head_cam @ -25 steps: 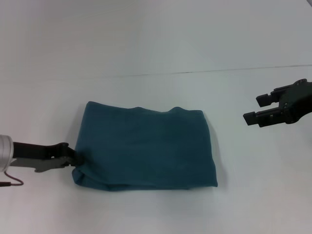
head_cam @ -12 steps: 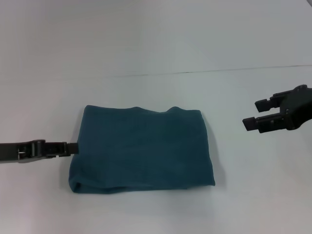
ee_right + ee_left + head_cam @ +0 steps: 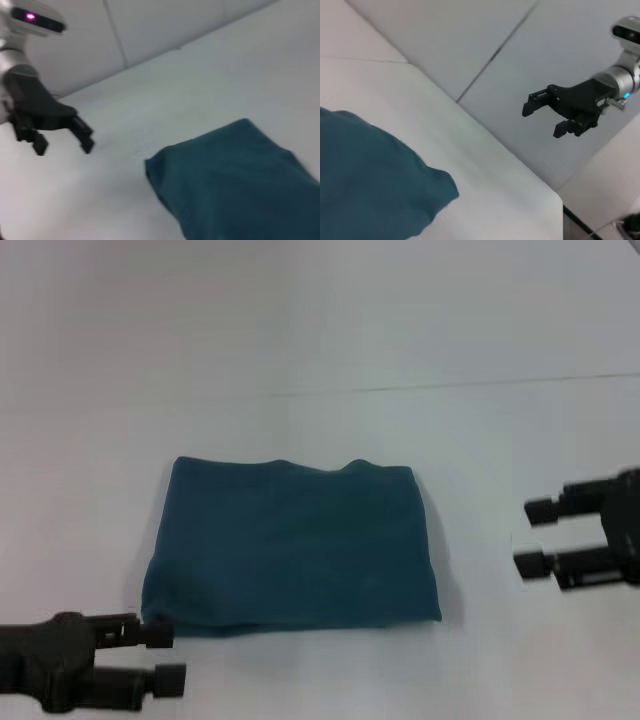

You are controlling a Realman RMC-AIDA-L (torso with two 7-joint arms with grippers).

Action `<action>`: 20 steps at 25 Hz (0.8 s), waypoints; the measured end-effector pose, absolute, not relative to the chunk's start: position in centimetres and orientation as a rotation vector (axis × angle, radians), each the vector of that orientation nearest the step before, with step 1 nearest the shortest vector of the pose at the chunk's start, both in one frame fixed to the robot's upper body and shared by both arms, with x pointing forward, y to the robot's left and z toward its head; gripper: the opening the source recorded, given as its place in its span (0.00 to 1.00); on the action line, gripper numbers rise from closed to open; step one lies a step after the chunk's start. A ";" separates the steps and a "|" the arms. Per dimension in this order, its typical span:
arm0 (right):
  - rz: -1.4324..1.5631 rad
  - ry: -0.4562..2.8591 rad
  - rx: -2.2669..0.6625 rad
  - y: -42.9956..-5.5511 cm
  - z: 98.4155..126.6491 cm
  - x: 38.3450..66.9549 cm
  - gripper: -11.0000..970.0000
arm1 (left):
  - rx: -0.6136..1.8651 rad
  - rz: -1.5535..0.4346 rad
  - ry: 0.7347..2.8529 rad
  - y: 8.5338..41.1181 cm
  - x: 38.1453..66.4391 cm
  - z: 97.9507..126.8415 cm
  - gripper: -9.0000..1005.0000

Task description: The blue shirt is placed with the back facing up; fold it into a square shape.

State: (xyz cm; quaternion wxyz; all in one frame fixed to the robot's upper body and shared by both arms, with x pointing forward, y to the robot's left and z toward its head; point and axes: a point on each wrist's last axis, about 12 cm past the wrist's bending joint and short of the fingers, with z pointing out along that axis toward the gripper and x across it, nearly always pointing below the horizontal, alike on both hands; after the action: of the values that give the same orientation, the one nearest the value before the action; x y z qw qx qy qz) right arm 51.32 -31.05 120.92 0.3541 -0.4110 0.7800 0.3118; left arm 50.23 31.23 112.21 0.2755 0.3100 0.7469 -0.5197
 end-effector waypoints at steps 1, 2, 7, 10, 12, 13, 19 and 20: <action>0.820 2.005 -1.076 -31.1 120.5 50.9 0.75 | 0.850 -1.385 1.984 31.3 49.8 111.9 0.59; 0.830 1.994 -1.081 -31.2 120.1 50.5 0.75 | 0.861 -1.374 1.958 31.3 49.4 111.5 0.66; 0.903 1.970 -1.076 -31.6 118.0 49.6 0.75 | 0.894 -1.300 1.845 31.7 47.2 110.0 0.88; 0.924 1.965 -1.075 -31.6 117.0 49.6 0.75 | 0.896 -1.278 1.839 31.9 46.9 109.7 0.95; 0.939 1.957 -1.078 -31.5 116.5 49.5 0.81 | 0.894 -1.278 1.846 32.0 46.8 109.7 0.95; 0.943 1.952 -1.078 -31.5 116.3 49.6 0.88 | 0.892 -1.278 1.849 32.0 46.8 109.6 0.95; 0.957 1.934 -1.072 -31.6 114.8 49.6 0.95 | 0.844 -1.256 1.848 32.6 46.3 109.4 0.95; 0.959 1.933 -1.066 -31.7 114.6 49.6 0.95 | 0.836 -1.252 1.848 32.6 46.3 109.3 0.95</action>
State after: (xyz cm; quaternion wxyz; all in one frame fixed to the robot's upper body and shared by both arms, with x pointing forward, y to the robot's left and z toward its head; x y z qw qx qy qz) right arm 49.57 -31.67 114.63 0.3594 -0.4133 0.7494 0.3720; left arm 46.25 32.63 109.32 0.3697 0.3258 0.7203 -0.4881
